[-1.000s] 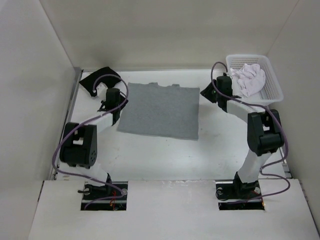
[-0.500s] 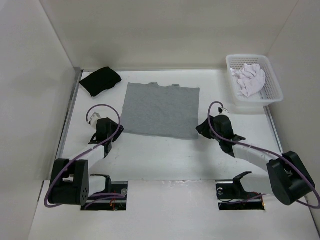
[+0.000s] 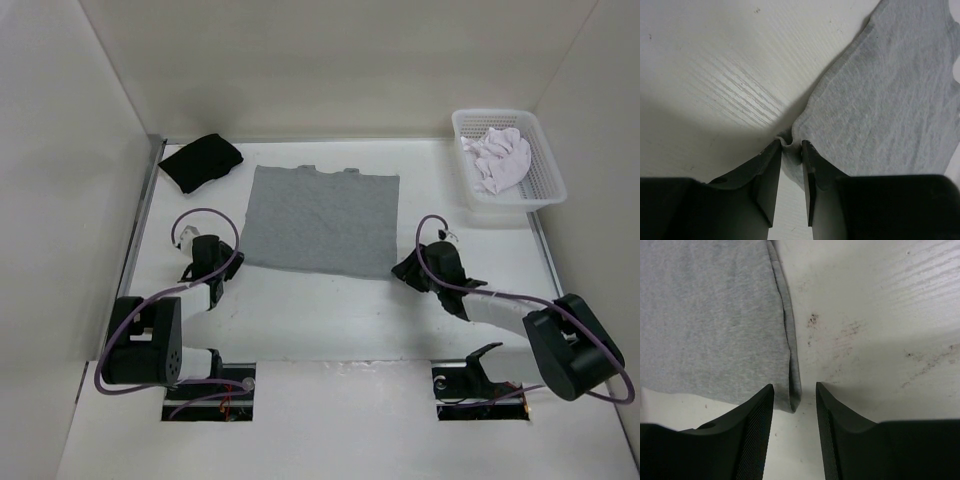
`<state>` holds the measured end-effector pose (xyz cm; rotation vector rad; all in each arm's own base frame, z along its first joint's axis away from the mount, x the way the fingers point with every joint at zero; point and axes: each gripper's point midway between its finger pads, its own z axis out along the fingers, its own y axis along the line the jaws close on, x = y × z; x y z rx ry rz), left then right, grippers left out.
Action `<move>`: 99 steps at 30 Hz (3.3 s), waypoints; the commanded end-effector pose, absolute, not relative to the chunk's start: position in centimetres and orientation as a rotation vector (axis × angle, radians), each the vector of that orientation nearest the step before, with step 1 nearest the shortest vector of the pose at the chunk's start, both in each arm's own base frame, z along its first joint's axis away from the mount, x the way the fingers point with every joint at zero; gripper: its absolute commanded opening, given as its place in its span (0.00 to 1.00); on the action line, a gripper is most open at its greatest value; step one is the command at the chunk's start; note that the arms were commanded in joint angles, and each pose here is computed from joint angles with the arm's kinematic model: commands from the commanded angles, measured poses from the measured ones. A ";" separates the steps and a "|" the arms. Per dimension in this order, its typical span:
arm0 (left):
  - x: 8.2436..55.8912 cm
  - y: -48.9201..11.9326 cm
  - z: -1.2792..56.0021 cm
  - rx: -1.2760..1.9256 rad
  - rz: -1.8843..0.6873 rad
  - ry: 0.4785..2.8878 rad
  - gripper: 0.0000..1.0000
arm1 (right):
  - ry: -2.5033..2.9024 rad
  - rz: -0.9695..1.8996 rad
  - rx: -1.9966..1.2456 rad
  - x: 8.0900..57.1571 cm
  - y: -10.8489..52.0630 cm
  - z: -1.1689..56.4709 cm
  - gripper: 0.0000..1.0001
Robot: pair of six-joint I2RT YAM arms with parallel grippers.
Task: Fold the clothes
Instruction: Fold the tank top
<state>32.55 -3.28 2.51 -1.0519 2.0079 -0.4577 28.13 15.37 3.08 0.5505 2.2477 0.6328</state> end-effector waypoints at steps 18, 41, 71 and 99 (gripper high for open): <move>32.2 -2.6 2.4 -1.062 -0.417 2.015 0.06 | 2.258 0.774 0.593 27.8 17.6 3.6 0.30; 20.7 -3.3 33.5 -0.668 -0.621 1.499 0.00 | 1.789 0.787 0.308 15.8 10.7 30.6 0.00; 46.1 -5.2 16.0 -0.913 -0.503 1.795 0.00 | 1.944 0.663 0.492 47.0 12.4 18.1 0.00; 24.1 -5.5 12.9 -0.884 -0.620 1.904 0.00 | 2.078 0.693 0.700 23.6 10.7 9.2 0.00</move>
